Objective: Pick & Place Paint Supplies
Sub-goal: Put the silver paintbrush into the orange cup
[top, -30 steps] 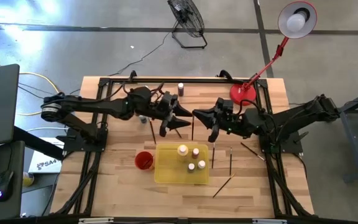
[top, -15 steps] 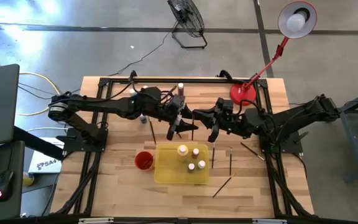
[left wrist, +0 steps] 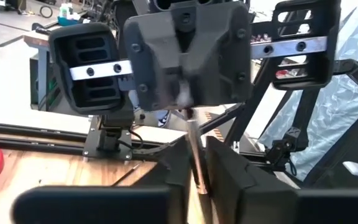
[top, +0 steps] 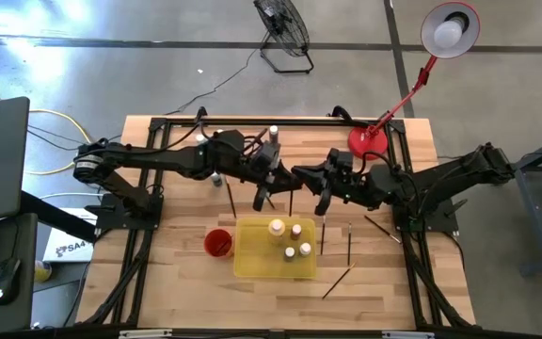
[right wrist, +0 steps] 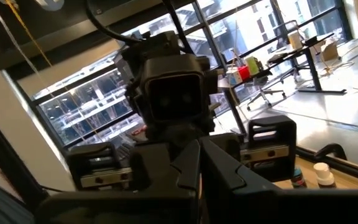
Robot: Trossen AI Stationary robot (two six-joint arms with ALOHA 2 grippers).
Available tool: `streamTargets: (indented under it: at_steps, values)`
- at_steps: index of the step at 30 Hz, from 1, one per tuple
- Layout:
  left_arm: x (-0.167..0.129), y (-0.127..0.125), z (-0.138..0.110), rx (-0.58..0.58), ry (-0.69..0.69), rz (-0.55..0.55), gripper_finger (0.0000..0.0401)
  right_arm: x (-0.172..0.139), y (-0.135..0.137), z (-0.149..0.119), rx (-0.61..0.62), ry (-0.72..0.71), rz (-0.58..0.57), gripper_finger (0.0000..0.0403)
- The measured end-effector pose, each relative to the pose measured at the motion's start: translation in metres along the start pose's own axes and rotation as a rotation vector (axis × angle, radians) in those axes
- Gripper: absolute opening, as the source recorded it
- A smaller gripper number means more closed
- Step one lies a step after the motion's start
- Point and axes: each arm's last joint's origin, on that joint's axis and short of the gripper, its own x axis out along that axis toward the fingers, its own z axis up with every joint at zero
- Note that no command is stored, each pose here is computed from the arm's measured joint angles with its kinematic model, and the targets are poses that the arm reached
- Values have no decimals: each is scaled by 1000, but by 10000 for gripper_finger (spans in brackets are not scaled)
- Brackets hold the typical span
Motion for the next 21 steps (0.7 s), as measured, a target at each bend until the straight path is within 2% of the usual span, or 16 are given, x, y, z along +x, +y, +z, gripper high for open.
streamTargets:
  at_steps: [3, 12, 15, 21]
  values:
    - [0, 0, 0, 0, -1, 2, 12, 0, 0, 0, 0, -1, 0, 3]
    - [0, 0, 0, 3, 2, -11, 10, 0, 0, 0, 1, 3, 8, 7]
    - [0, -1, 0, 14, -1, -17, 10, -1, 1, 2, 3, 12, 38, 29]
    - [0, -1, 0, 14, 1, -16, 10, -8, 2, 12, 16, -11, 55, 104]
